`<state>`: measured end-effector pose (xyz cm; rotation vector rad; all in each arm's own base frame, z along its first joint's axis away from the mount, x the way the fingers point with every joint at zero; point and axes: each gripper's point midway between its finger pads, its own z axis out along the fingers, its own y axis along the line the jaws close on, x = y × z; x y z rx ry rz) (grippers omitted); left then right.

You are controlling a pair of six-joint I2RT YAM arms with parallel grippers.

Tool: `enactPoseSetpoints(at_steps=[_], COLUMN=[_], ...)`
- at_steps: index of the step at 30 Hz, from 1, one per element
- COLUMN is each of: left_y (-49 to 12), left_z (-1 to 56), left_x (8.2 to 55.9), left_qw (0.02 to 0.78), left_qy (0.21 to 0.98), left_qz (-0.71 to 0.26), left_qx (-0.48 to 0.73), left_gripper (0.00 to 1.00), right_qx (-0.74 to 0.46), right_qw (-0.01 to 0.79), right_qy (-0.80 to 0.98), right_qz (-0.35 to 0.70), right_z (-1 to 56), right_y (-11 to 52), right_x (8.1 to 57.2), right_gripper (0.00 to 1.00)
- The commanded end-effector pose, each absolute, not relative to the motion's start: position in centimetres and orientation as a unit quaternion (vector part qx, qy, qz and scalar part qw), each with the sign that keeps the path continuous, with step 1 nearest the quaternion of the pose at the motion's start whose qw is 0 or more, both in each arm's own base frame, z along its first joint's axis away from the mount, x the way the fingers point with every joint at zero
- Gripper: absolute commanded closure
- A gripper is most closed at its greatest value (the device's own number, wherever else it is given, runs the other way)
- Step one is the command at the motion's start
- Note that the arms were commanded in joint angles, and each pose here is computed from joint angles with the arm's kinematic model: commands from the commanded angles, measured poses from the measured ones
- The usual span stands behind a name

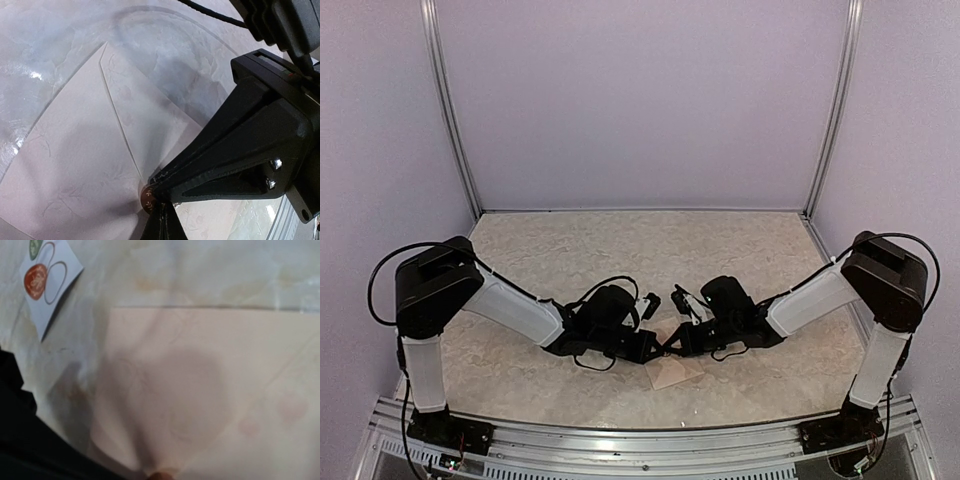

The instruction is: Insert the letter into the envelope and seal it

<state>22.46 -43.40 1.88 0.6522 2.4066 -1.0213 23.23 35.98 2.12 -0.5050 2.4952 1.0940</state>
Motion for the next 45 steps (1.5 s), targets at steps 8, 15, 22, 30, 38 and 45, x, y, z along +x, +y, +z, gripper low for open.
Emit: enactPoseSetpoints(at_steps=[8,15,22,30,38,45], left_y=[-40.6,-39.7,-40.0,-40.1,-40.1,-40.0], left_z=[-2.9,-4.7,-4.3,-4.2,-4.2,-4.3], left_x=[22.0,21.4,21.9,22.0,21.9,21.9], left_qw=[0.169,0.146,0.154,0.155,0.154,0.156], left_qy=[0.909,0.920,0.920,0.921,0.921,0.921], left_qz=[-0.296,-0.271,-0.270,-0.270,-0.270,-0.268], left_qx=[0.238,0.240,0.239,0.235,0.235,0.235], left_gripper=[1.00,1.00,1.00,1.00,1.00,1.00], right_qx=[-0.182,-0.183,-0.183,-0.197,-0.202,-0.185], right_qw=[0.167,0.204,0.221,0.221,0.208,0.195], right_qy=[0.903,0.895,0.895,0.885,0.890,0.902], right_qz=[0.352,0.353,0.340,0.360,0.351,0.337], right_z=[0.9,4.6,5.7,6.3,4.8,3.2], right_y=[35.0,34.9,34.2,35.2,35.8,35.3], right_x=[22.5,23.4,23.6,23.6,23.9,24.1], right_gripper=[0.93,0.68,0.64,0.89,0.97,0.98])
